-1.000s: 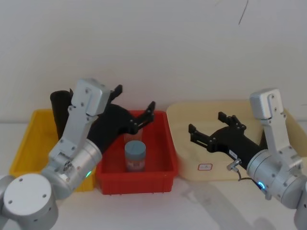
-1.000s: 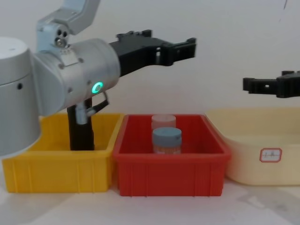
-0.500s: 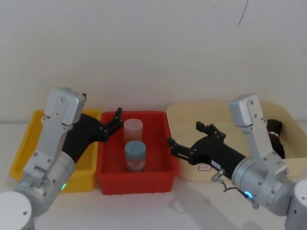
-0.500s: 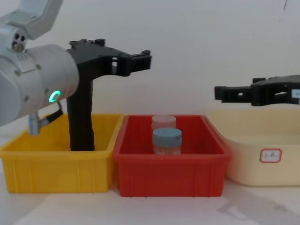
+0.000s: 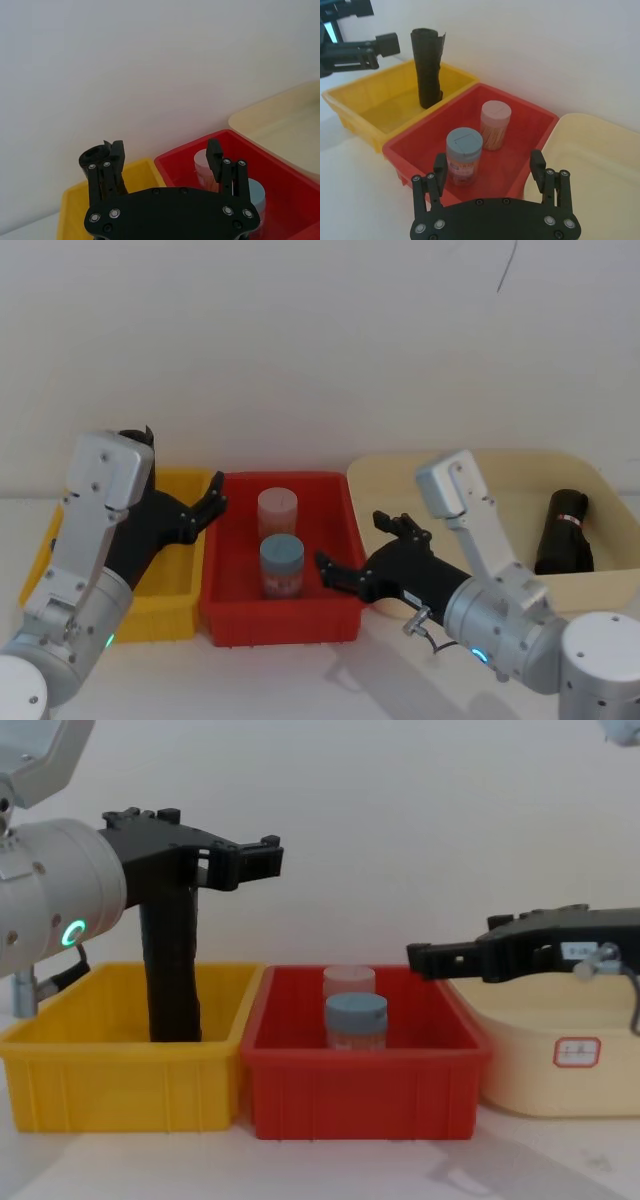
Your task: Pick up the garbage bag with the one hand and transfer it to the other hand.
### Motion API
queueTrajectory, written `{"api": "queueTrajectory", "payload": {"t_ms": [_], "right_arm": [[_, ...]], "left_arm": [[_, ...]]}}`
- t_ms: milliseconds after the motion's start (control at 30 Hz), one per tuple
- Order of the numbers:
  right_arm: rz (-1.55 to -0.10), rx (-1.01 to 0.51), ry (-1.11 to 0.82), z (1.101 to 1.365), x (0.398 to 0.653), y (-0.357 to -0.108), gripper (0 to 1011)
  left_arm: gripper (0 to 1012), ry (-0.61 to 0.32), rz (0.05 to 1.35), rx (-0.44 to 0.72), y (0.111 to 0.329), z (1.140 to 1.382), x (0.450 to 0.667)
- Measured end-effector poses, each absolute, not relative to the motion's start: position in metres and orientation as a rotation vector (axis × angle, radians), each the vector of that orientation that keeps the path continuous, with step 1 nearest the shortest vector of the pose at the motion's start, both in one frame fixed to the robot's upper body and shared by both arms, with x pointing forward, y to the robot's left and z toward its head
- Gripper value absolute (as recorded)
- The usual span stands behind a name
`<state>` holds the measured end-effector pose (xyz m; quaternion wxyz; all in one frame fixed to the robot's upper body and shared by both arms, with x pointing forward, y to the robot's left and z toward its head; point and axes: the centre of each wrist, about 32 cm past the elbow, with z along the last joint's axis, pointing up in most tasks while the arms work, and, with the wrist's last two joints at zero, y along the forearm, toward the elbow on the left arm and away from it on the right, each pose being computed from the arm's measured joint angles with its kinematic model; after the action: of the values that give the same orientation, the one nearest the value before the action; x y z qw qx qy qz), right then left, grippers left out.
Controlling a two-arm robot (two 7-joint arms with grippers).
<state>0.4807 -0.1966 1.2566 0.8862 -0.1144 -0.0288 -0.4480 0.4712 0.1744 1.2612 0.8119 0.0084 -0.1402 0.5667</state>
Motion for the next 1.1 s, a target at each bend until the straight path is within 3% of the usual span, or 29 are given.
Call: {"api": "queueTrajectory", "payload": {"t_ms": [1100], "right_arm": [[-0.883,-0.397,-0.064,1.262,0.511,-0.147,1000]], "left_arm": [[1000,-0.302,1.241,0.033,0.178,1.261,0.466]]}}
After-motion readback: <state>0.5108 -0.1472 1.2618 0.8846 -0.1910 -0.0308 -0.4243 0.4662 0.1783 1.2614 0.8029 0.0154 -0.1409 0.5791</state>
